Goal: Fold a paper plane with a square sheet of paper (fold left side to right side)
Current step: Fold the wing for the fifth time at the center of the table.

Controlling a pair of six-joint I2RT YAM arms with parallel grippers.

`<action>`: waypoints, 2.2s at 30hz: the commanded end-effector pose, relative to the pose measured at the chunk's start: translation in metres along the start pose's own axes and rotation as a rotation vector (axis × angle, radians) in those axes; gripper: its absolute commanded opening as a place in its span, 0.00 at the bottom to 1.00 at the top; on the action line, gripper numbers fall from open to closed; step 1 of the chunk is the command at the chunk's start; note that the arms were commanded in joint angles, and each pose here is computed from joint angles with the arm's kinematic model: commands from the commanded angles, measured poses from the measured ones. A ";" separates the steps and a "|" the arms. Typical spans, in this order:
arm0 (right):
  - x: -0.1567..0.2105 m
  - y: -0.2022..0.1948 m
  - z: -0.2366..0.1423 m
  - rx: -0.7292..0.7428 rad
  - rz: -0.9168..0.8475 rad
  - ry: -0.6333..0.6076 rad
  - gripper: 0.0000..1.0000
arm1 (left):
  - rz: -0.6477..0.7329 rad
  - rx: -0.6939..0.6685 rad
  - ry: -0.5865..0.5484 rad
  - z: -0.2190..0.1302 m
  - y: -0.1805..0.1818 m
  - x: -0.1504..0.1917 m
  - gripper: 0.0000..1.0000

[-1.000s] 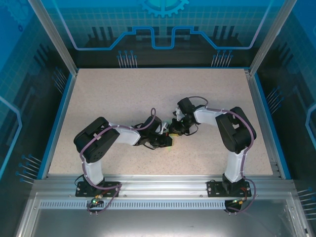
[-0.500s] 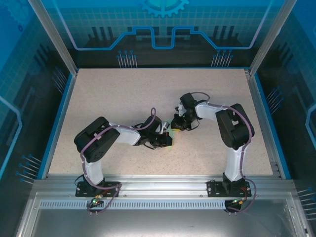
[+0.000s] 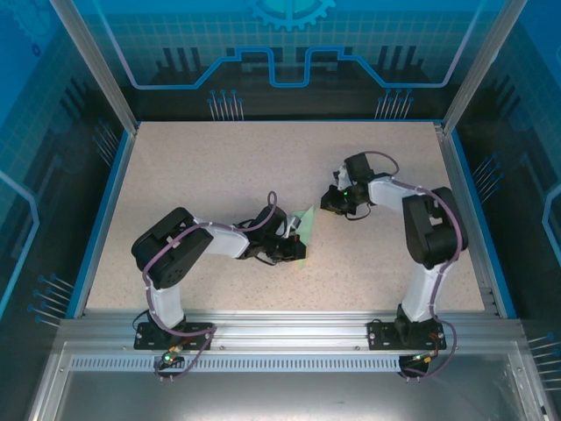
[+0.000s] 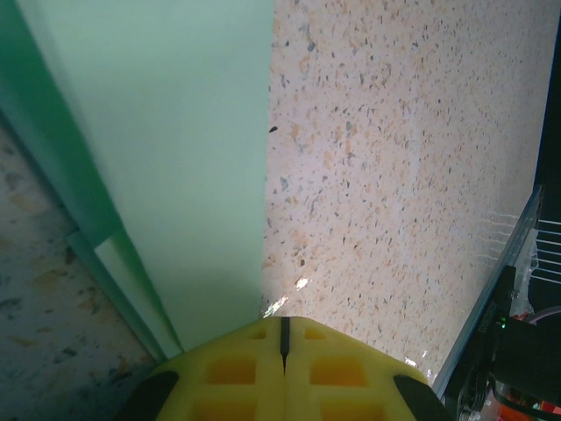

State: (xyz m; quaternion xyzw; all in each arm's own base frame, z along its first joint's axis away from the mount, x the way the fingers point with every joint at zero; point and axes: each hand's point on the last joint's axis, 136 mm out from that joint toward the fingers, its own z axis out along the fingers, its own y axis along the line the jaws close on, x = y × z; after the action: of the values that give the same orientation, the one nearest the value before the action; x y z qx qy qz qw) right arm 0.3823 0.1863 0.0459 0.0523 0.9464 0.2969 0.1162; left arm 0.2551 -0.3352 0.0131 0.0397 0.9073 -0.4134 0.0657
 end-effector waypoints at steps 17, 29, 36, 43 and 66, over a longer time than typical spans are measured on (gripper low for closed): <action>0.052 0.034 0.053 -0.050 -0.053 0.131 0.13 | -0.142 -0.224 0.104 0.000 0.069 0.045 0.04; 0.006 -0.010 0.052 0.058 -0.027 0.088 0.14 | -0.146 -0.229 0.103 -0.001 0.071 0.047 0.04; -0.004 -0.018 0.054 0.058 -0.018 0.104 0.14 | -0.140 -0.223 0.104 -0.003 0.069 0.048 0.04; 0.000 -0.020 0.057 0.065 -0.013 0.126 0.14 | -0.080 -0.174 0.156 -0.006 0.048 0.065 0.07; -0.021 0.013 0.044 -0.041 -0.037 0.105 0.23 | -0.054 -0.179 0.219 -0.022 0.043 0.113 0.07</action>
State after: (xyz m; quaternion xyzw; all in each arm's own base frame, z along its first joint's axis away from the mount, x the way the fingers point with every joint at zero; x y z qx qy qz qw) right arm 0.3980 0.2263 0.0172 0.0133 0.9462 0.3182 0.0565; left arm 0.1997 -0.3227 0.0127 0.0719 0.9155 -0.3905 0.0644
